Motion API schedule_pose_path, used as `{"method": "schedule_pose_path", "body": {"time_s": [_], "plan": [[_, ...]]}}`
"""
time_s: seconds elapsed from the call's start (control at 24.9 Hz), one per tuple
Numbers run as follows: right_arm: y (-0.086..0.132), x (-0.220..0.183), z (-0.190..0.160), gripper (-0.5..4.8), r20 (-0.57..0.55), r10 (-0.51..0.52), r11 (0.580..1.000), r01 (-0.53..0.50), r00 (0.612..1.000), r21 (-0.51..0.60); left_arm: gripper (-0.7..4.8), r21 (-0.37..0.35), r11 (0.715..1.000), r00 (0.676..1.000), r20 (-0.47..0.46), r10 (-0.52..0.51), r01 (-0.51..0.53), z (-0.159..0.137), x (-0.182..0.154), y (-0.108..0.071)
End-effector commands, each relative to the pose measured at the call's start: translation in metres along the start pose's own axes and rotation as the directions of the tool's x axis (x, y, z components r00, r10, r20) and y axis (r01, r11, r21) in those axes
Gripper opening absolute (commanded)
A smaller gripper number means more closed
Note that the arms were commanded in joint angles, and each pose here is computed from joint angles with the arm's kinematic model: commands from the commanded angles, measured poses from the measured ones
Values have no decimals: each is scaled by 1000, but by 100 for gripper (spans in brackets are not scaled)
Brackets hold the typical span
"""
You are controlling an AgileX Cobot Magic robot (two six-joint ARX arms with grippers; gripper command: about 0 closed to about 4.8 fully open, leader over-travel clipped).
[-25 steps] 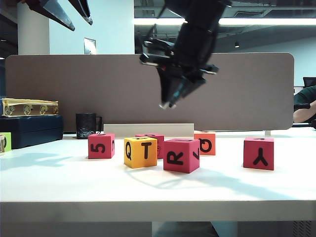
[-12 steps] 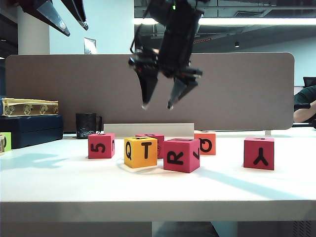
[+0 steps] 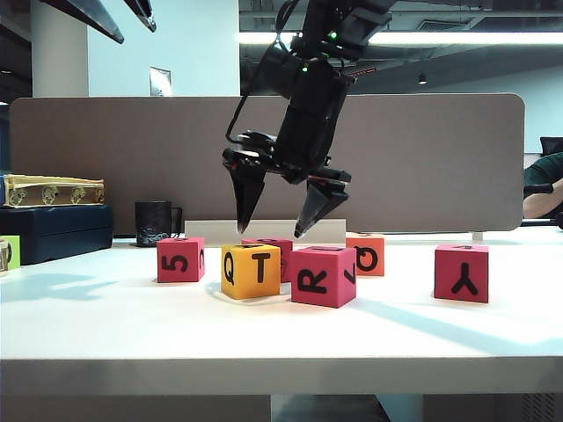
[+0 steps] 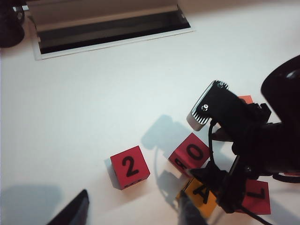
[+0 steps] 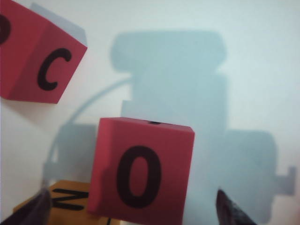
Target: Select the appropriate blocks from the scattered letter blocks on the table and arrange them in a row to spell out "2024".
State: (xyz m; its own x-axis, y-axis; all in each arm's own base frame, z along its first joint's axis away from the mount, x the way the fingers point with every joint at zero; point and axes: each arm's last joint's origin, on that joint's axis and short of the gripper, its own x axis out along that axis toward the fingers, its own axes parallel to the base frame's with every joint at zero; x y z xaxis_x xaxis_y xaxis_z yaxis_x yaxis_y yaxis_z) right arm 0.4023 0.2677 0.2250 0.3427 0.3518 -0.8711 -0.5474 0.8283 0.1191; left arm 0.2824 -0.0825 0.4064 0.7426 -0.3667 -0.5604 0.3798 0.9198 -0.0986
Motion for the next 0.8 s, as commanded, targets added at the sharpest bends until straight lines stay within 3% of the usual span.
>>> {"method": "schedule_pose_path", "body": {"time_s": [0.04, 0.32, 0.6, 0.8], "plan": [[2, 1, 4, 479, 34, 8, 1000, -8, 999, -5, 236, 11, 1000, 999, 37, -5, 5, 5, -5, -1], [0, 9, 3, 456, 30, 7, 1000, -7, 1000, -4, 236, 15, 1000, 998, 62, -6, 5, 9, -6, -1], [0, 10, 3, 321, 32, 8, 1000, -8, 999, -1, 236, 15, 1000, 998, 63, -6, 5, 9, -6, -1], [0, 15, 1, 322, 15, 7, 1000, -8, 1000, 2, 236, 15, 1000, 998, 62, -6, 5, 9, -6, -1]]}}
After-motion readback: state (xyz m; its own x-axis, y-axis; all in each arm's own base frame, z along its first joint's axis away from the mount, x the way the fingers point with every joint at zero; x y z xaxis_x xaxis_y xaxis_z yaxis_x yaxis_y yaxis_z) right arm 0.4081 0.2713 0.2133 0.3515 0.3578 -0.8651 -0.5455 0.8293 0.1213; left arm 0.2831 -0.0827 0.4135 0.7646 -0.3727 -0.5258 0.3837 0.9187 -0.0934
